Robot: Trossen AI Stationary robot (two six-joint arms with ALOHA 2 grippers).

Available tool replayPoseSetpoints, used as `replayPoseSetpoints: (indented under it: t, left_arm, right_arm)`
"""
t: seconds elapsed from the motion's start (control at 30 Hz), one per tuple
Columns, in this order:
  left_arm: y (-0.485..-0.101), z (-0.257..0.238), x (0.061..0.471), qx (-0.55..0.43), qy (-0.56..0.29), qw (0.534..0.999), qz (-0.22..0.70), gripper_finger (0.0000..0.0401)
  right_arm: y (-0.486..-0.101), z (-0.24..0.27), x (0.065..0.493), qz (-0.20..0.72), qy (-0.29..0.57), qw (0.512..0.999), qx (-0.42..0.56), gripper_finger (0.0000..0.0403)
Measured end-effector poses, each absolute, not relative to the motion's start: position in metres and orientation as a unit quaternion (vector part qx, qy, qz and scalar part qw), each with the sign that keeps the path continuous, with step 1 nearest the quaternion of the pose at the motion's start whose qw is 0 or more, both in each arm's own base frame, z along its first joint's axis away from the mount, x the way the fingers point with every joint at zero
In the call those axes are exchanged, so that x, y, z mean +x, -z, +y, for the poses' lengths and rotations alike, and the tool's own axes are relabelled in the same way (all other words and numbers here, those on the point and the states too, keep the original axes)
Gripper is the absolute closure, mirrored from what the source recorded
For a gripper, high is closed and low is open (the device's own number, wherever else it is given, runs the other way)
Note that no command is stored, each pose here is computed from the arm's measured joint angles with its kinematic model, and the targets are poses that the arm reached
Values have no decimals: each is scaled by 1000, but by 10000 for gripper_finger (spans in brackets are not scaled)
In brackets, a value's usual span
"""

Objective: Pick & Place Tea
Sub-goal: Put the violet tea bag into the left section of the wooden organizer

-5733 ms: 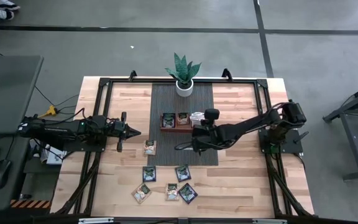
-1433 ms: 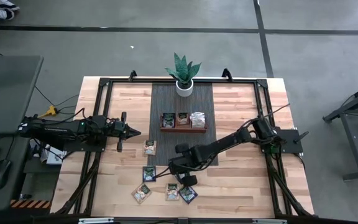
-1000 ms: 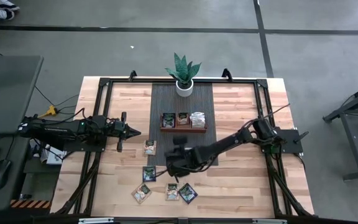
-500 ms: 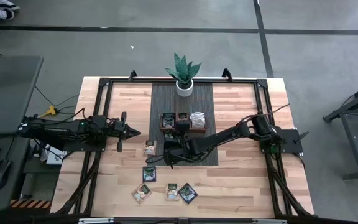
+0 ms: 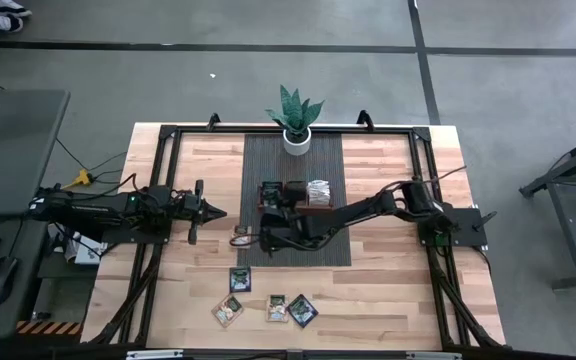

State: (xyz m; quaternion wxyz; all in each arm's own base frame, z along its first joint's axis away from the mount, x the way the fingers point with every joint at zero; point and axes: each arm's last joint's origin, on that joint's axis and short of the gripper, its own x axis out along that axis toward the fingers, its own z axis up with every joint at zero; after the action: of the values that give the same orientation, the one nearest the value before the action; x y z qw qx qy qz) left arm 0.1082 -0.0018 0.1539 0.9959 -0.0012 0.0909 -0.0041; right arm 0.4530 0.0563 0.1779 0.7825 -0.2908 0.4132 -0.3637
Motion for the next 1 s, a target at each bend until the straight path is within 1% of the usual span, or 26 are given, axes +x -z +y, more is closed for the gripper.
replayPoseSetpoints:
  t: [0.17, 0.43, 0.63, 1.0]
  left_arm:
    - [-154, -2, 108, -1, 4, 996, 91, 400]
    - [-154, -2, 108, -1, 4, 996, 91, 400]
    - [-154, -2, 108, -1, 4, 996, 91, 400]
    - [-154, -2, 108, -1, 4, 996, 91, 400]
  right_arm:
    - [-165, 46, 459, 413, 377, 778, -286, 402]
    - [-162, 34, 463, 399, 417, 764, -289, 403]
    - [-160, 30, 465, 390, 425, 766, -283, 403]
    - [-143, 23, 471, 395, 425, 769, -268, 403]
